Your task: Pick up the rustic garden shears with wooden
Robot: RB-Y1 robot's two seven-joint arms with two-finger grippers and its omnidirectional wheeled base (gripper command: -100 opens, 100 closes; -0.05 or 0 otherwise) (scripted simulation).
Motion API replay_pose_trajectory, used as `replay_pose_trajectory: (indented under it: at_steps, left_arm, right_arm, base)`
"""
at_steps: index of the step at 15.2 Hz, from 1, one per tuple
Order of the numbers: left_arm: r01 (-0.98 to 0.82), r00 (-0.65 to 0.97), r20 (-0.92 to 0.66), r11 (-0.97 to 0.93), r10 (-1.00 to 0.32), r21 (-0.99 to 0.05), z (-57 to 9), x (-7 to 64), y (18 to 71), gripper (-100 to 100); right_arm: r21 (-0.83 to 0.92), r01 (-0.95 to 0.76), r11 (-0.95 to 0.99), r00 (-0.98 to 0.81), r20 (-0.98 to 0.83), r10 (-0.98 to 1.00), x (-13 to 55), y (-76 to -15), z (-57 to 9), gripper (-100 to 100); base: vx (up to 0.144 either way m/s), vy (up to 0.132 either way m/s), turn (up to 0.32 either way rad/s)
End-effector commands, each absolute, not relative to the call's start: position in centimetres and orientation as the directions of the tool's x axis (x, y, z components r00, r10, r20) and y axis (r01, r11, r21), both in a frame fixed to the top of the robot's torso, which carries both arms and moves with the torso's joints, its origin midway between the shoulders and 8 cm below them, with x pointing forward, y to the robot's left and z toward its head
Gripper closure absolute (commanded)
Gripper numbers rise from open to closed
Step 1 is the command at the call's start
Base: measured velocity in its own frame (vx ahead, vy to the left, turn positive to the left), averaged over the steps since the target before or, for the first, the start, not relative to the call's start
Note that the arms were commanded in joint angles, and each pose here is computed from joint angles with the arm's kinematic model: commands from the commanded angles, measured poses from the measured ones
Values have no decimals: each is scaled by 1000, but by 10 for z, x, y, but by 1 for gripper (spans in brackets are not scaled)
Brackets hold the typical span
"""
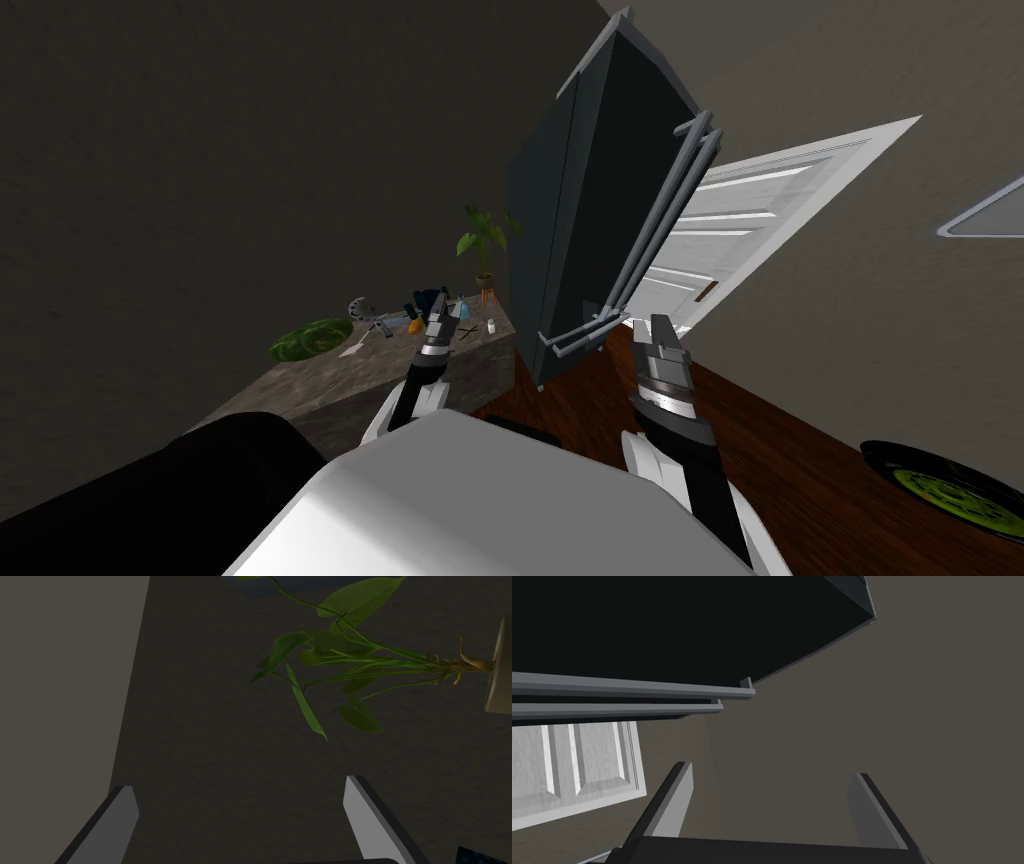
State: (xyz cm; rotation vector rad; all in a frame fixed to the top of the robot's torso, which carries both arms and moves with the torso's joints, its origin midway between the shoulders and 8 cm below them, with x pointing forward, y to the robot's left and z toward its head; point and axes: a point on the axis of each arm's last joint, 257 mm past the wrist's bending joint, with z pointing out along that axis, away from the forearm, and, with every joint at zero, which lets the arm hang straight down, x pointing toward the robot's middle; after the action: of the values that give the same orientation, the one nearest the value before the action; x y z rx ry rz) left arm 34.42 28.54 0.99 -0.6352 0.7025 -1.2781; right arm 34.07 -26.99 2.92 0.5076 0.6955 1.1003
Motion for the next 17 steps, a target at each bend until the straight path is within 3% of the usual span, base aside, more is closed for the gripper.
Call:
replay_pose_trajectory:
  at_steps: [1,17]
  left_arm:
    - [594,146,-147,206,-978,-778,4,348,292,-100]
    - [265,301,-262,344,-917,-901,-51,358,402,-100]
  right_arm:
    - [682,-626,378,282,-254,925,341,-270,29,0]
    - [682,-626,378,282,-253,925,341,-270,29,0]
  base:
    - [12,-26,3]
    - [48,-78,-7]
